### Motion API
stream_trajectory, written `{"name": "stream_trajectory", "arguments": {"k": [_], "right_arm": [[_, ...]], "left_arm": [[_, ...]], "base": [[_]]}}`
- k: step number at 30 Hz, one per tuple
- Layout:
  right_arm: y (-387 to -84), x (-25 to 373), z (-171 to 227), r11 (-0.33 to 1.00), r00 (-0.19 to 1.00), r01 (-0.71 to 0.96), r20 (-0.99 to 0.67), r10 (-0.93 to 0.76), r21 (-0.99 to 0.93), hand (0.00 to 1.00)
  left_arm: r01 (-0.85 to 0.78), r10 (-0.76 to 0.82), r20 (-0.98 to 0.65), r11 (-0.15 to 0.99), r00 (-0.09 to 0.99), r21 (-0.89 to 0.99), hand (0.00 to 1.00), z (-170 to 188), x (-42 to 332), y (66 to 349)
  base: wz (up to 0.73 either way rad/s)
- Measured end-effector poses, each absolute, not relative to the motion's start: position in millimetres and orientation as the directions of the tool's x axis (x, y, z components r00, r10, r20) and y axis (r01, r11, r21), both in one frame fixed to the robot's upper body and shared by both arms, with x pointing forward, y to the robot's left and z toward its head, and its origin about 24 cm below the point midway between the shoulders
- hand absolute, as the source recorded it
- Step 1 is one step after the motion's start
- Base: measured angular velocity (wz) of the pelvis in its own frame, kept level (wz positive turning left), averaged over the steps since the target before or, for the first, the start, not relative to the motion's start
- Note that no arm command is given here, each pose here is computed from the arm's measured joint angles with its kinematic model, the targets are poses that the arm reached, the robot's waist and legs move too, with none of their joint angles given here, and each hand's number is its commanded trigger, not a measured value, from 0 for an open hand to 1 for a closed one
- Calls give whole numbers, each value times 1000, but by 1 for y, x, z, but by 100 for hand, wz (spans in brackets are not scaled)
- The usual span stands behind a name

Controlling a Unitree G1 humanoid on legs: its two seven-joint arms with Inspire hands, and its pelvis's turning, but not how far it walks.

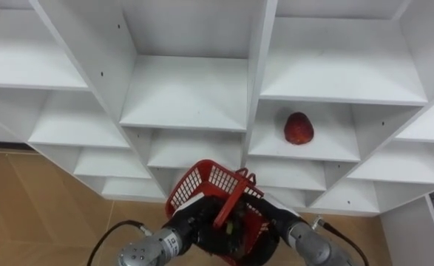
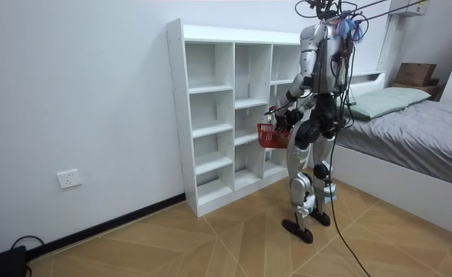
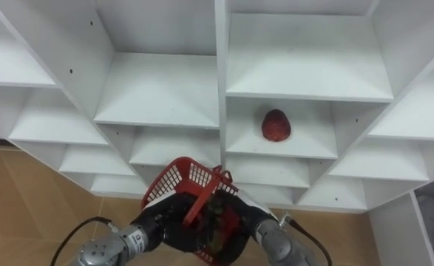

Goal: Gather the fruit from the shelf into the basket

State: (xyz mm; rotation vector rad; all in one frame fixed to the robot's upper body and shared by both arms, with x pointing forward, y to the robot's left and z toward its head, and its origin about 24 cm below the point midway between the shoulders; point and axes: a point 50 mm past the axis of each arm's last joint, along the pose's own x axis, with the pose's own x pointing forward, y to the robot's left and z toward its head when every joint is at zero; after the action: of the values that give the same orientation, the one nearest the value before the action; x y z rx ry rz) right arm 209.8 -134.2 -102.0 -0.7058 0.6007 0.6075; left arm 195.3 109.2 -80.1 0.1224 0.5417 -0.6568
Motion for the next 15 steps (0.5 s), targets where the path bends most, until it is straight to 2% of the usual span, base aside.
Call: {"name": "stream_trajectory", "arguments": {"k": [11, 15], "right_arm": [[-131, 201, -100, 588, 648, -713, -678, 346, -381, 0], [-126, 197, -87, 611, 677, -699, -620, 398, -371, 0]], "left_arm": [[592, -504, -544, 805, 671, -16, 100, -84, 191, 117], [572, -478, -563, 820, 674, -12, 100, -88, 184, 123]], "base": [[0], [-4]]}}
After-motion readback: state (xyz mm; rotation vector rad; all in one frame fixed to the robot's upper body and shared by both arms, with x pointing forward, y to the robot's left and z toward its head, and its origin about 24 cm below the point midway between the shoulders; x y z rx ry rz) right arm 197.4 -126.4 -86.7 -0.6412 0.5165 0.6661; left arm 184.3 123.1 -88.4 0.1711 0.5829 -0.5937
